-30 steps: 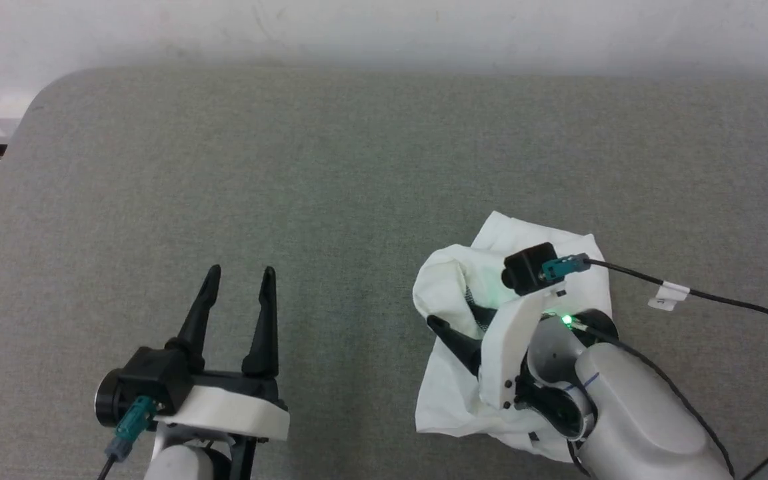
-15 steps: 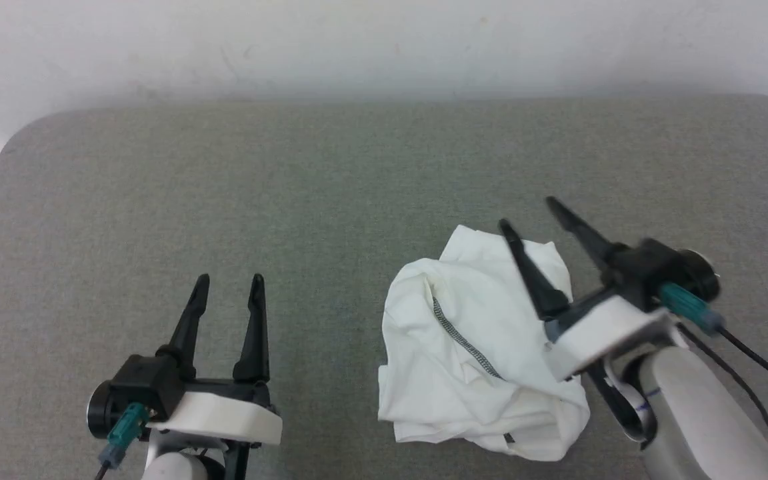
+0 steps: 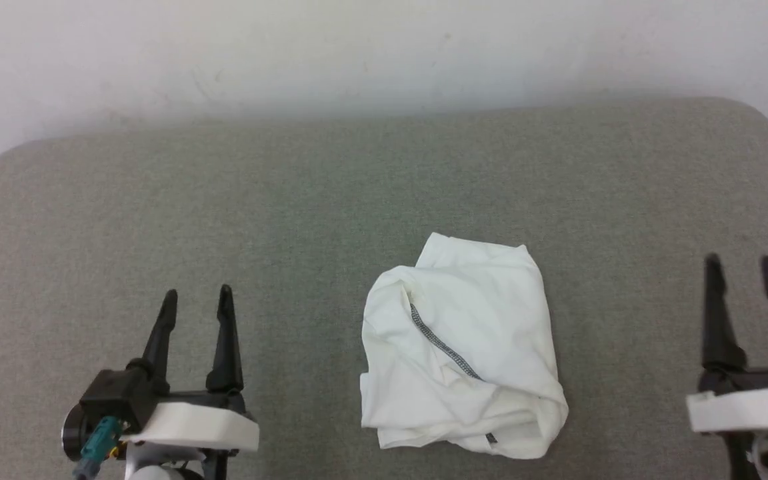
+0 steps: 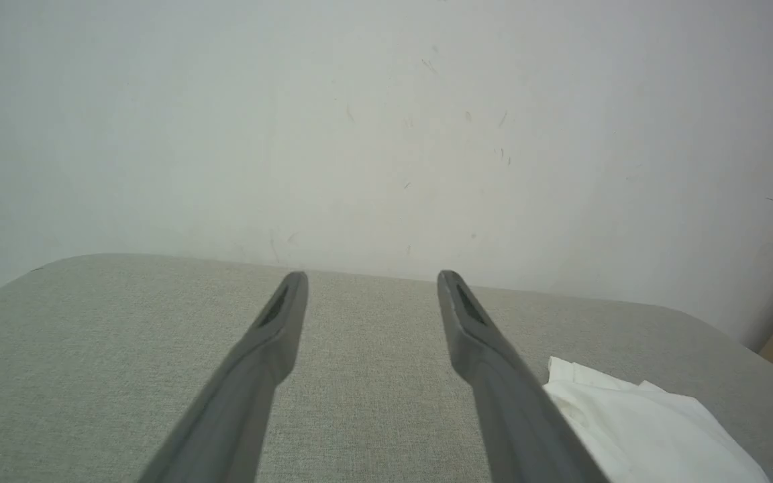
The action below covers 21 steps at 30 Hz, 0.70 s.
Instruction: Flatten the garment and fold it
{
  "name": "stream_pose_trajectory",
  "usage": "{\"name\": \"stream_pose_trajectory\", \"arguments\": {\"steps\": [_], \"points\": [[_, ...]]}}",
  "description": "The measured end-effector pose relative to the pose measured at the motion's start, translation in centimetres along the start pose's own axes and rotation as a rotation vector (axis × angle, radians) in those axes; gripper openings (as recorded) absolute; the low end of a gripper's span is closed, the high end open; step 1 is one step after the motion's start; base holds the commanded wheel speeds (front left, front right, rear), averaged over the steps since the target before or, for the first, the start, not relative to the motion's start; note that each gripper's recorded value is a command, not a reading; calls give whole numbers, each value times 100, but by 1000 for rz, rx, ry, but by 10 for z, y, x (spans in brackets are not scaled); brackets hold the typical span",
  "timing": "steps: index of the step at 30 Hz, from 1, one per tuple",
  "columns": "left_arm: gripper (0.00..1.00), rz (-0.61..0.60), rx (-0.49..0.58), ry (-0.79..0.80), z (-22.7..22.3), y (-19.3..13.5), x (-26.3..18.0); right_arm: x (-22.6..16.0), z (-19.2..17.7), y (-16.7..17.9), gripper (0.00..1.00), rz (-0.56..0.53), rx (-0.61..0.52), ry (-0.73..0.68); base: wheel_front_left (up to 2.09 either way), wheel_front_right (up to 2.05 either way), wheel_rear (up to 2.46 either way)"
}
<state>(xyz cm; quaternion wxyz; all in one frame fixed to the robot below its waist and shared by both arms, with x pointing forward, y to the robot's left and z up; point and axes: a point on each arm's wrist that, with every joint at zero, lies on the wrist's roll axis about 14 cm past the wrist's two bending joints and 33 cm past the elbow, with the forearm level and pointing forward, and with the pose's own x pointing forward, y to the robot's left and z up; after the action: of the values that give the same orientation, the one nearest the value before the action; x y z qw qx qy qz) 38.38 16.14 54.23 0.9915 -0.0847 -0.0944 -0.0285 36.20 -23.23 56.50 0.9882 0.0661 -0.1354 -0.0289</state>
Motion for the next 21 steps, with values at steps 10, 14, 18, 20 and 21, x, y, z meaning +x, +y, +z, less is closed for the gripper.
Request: {"name": "stream_pose_trajectory", "arguments": {"steps": [10,14,18,20,21], "points": [[100,75,8,7,-4,27,3,-18,-26,-50,100,-137,19,170,0,0,0],[100,84,9,-2,-3,34,9,-17,-59,-68,100,-159,73,361,0,0,0],[100,98,15,-17,2,42,11,-13,-95,-76,100,-147,149,587,0,0,0],[100,109,14,-18,2,45,10,-13,-110,-78,100,-151,207,686,0,0,0],[100,113,11,-18,2,46,9,-12,-118,-75,100,-147,241,732,0,0,0]]}}
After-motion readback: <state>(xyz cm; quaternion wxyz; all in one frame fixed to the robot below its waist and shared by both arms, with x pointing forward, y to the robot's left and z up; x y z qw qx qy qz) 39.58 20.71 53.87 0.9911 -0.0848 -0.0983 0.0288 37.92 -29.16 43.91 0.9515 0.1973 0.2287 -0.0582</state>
